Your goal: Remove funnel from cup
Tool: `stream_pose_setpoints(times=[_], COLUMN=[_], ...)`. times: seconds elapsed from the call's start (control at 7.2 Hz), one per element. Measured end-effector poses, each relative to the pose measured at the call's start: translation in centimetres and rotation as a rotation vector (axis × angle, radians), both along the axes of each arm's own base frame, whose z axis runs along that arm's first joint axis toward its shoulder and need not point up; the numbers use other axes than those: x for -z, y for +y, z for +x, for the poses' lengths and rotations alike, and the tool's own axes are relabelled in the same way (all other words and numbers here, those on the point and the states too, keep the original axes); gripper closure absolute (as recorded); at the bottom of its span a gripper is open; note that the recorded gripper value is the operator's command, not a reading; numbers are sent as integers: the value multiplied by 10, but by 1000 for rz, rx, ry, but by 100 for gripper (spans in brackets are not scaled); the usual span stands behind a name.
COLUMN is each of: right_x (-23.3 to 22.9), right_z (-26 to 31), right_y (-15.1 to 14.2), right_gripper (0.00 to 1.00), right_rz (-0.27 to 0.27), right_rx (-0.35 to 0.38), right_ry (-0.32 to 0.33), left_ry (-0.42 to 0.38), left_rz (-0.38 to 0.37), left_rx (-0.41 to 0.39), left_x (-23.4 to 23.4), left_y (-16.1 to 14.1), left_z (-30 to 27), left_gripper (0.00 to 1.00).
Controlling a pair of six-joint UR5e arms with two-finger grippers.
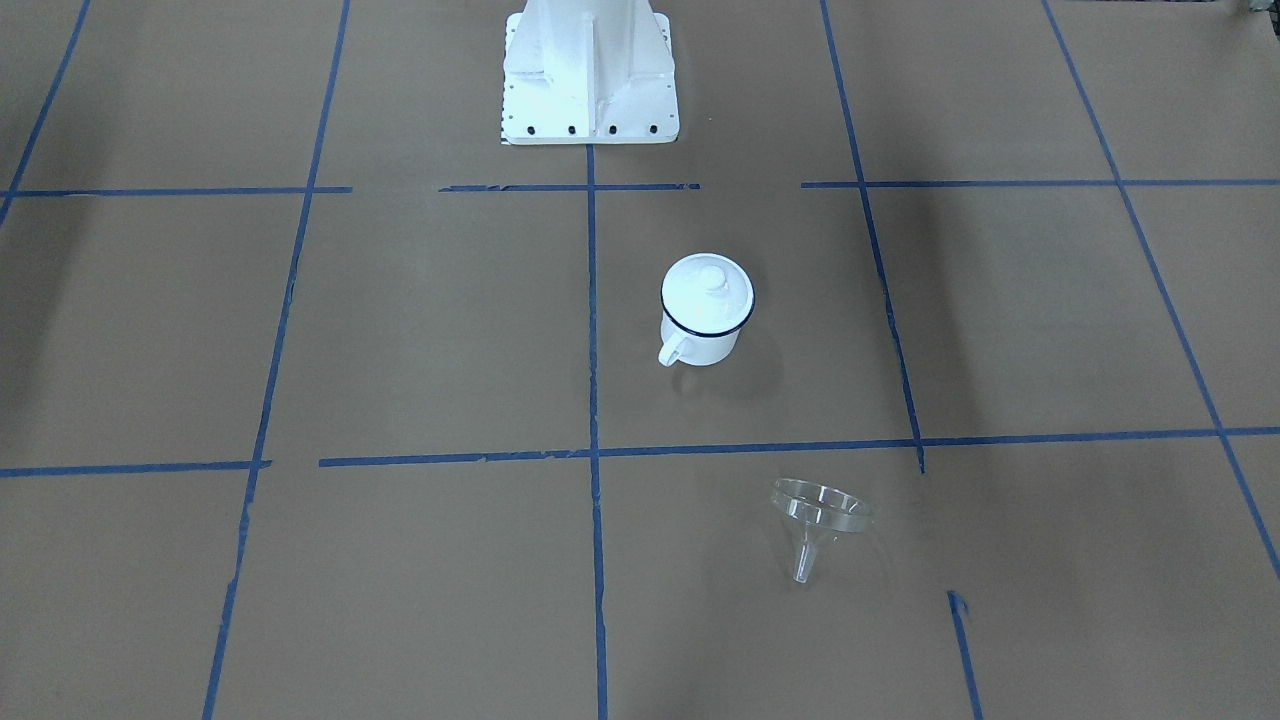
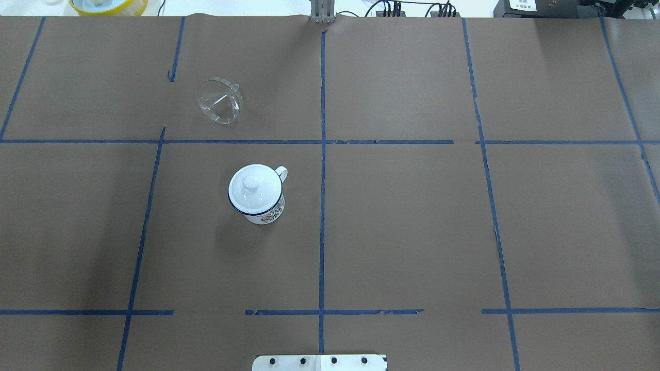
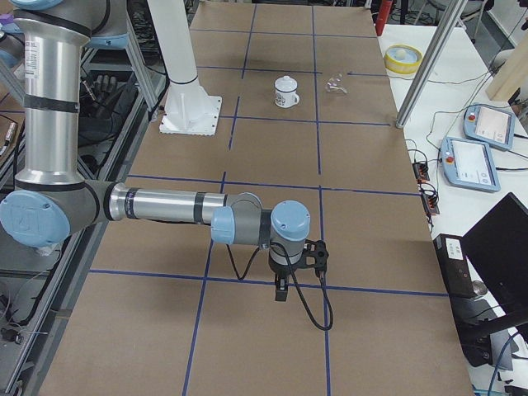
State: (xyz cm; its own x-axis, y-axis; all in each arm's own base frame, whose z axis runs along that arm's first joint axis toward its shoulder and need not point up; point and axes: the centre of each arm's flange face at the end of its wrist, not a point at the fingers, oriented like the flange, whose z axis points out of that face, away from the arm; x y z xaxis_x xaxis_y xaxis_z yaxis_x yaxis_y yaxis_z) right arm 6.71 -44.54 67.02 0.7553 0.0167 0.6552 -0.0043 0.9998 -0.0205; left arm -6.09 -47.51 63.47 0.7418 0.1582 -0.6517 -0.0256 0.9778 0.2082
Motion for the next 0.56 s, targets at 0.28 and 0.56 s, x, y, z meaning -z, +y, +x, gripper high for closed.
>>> stream_pose_setpoints(times=[0.28, 0.56], right_x=[0, 0], right_z=[0, 0], right_y=[0, 0], right_gripper=[0, 0], right_rz=[0, 0], right_rx=[0, 0], right_ry=[0, 0], left_ry=[4, 33], left_rz=[-25, -68], left_rx=[0, -4], left_x=[-3, -5], left_y=[2, 4], left_z=[-1, 1], left_gripper=[0, 0])
